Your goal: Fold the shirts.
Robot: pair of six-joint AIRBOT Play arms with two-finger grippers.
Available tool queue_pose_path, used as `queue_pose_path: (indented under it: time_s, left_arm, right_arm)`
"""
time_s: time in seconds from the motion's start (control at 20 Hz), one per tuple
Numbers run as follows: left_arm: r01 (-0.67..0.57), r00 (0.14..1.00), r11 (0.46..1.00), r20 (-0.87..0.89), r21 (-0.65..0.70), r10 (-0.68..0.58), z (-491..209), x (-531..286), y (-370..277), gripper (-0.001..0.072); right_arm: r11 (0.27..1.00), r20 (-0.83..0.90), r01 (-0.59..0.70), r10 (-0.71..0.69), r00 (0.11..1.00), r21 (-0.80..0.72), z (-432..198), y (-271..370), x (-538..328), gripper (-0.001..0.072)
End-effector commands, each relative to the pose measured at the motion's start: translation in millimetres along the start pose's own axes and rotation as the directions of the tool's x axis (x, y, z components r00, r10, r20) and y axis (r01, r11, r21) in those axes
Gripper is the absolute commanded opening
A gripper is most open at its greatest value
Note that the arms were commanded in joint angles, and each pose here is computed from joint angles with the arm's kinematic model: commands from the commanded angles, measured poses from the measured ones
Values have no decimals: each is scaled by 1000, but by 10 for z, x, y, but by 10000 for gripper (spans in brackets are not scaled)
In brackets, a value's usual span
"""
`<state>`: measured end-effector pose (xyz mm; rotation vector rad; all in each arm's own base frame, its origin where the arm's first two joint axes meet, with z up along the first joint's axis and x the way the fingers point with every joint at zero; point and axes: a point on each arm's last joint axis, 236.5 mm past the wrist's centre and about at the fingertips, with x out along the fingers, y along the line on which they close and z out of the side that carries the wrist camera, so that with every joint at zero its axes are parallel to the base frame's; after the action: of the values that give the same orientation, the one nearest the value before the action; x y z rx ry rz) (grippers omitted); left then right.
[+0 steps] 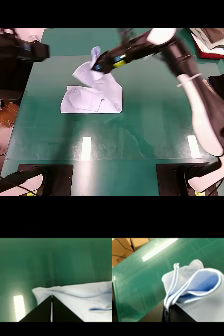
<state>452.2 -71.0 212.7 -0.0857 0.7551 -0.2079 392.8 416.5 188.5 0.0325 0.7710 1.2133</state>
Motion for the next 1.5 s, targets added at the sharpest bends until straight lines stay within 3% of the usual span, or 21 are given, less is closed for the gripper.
queue_pose_path:
  time_s: [0.0,0.2,0.45,0.5,0.55,0.6,0.65,0.8,0.85,1.05,1.25,1.45]
  left_arm:
    - [-55,998,998,32,-5,55,38,-337,188,24]
    - [-50,998,999,-25,-7,50,-97,-331,175,25]
    - [-40,997,999,-66,-11,40,-193,-334,151,25]
    - [-30,997,999,-73,-15,29,-209,-334,126,25]
    - [-20,997,1000,-74,-19,19,-213,-334,102,25]
    - [-15,997,1000,-77,-22,13,-218,-334,88,25]
    - [-11,996,1000,-84,-23,9,-236,-336,79,25]
    - [2,993,1000,-118,-28,-5,-316,-344,46,25]
    - [2,992,1000,-130,-28,-6,-344,-347,44,25]
    - [5,986,1000,-164,-28,-10,-425,-359,35,25]
    - [22,988,999,-150,-33,-27,-393,-353,-13,25]
    - [34,992,999,-123,-38,-38,-327,-345,-41,25]
  right_arm:
    - [1000,35,-2,2,999,19,-72,0,739,18]
    - [999,-13,-21,22,1000,44,-389,-30,1343,19]
    - [989,69,-58,49,996,133,-396,33,1723,27]
    - [986,88,-79,67,994,146,-372,94,1763,170]
    - [983,105,-110,95,990,145,-348,168,1784,410]
    - [976,121,-155,138,983,154,-322,297,1798,586]
    - [971,121,-190,173,978,148,-309,397,1771,632]
    - [983,3,-179,179,984,44,-414,344,1419,627]
    - [988,-61,-147,149,987,47,-498,177,1225,577]
    - [979,-230,-12,60,971,204,-1013,-645,366,565]
    - [813,-242,175,-44,969,555,-1706,-1412,-311,560]
    - [658,-197,218,-107,975,721,-2215,-1751,-364,562]
